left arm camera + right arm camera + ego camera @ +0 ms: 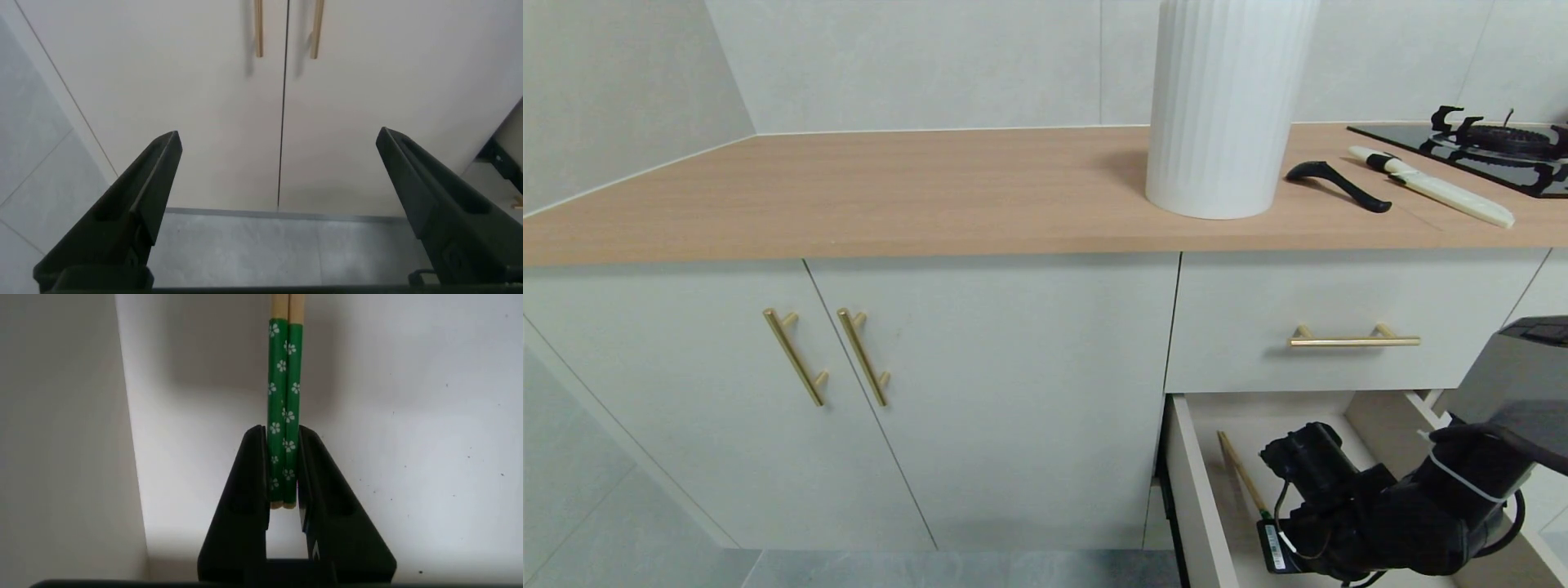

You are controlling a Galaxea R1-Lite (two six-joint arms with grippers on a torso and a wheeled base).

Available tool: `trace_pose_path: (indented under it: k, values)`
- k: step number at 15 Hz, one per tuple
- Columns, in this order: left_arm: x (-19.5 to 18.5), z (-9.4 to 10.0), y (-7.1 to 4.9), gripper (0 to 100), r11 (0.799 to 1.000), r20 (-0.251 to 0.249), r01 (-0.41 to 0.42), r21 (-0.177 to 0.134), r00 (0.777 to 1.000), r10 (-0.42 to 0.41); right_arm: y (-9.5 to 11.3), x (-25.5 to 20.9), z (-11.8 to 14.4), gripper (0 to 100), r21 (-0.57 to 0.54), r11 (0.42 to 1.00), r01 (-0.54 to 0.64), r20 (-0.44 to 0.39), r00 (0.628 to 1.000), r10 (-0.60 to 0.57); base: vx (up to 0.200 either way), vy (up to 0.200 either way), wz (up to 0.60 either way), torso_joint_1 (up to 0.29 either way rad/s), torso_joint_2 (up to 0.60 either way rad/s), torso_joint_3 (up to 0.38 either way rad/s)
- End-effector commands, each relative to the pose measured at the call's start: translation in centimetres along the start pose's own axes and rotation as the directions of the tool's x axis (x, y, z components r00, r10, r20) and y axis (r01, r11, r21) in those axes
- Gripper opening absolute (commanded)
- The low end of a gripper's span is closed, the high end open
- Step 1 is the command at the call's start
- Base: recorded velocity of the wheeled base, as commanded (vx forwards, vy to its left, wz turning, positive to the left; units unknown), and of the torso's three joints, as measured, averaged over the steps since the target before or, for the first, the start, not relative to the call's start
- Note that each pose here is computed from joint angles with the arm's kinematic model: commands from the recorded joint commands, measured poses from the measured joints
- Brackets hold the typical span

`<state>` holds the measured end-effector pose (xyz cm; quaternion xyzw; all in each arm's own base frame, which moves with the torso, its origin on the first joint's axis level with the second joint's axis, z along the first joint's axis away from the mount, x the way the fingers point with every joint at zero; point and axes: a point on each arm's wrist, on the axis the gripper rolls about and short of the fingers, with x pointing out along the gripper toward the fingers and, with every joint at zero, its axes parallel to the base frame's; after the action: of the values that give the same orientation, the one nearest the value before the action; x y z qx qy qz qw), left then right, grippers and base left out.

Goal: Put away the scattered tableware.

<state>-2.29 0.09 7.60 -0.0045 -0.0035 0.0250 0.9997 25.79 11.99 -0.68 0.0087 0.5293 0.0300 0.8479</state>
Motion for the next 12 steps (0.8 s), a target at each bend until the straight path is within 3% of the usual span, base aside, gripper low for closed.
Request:
trace_pose_path:
  k: [1,3,4,10,12]
  values:
    - [0.0,0.0,0.0,100,1.0,-0.001,-0.001,0.0,1.0,0.001,0.0,0.1,-0.1,0,-0.001,1.0,0.001,-0.004,1.0,-0.001,0.0,0.0,0.0,0.0,0.0,0.0]
    - [0.0,0.0,0.0,100,1.0,-0.001,-0.001,0.0,1.0,0.001,0.0,0.1,-0.1,0,-0.002,1.0,0.004,-0.003,1.0,-0.004,0.0,0.0,0.0,0.0,0.0,0.0]
    - [0.0,0.0,0.0,100,1.0,-0.001,-0.001,0.0,1.0,0.001,0.0,0.1,-0.1,100,-0.002,1.0,0.003,-0.002,1.0,-0.003,0.0,0.0,0.0,0.0,0.0,0.0]
    - [0.0,0.0,0.0,100,1.0,-0.001,-0.001,0.0,1.0,0.001,0.1,-0.2,0.2,100,0.008,1.0,-0.002,0.018,1.0,0.002,0.0,0.0,0.0,0.0,0.0,0.0]
    - [0.0,0.0,0.0,100,1.0,-0.001,-0.001,0.0,1.0,0.001,0.1,-2.7,1.2,100,0.019,1.0,-0.018,0.104,0.994,0.016,0.0,0.0,0.0,0.0,0.0,0.0]
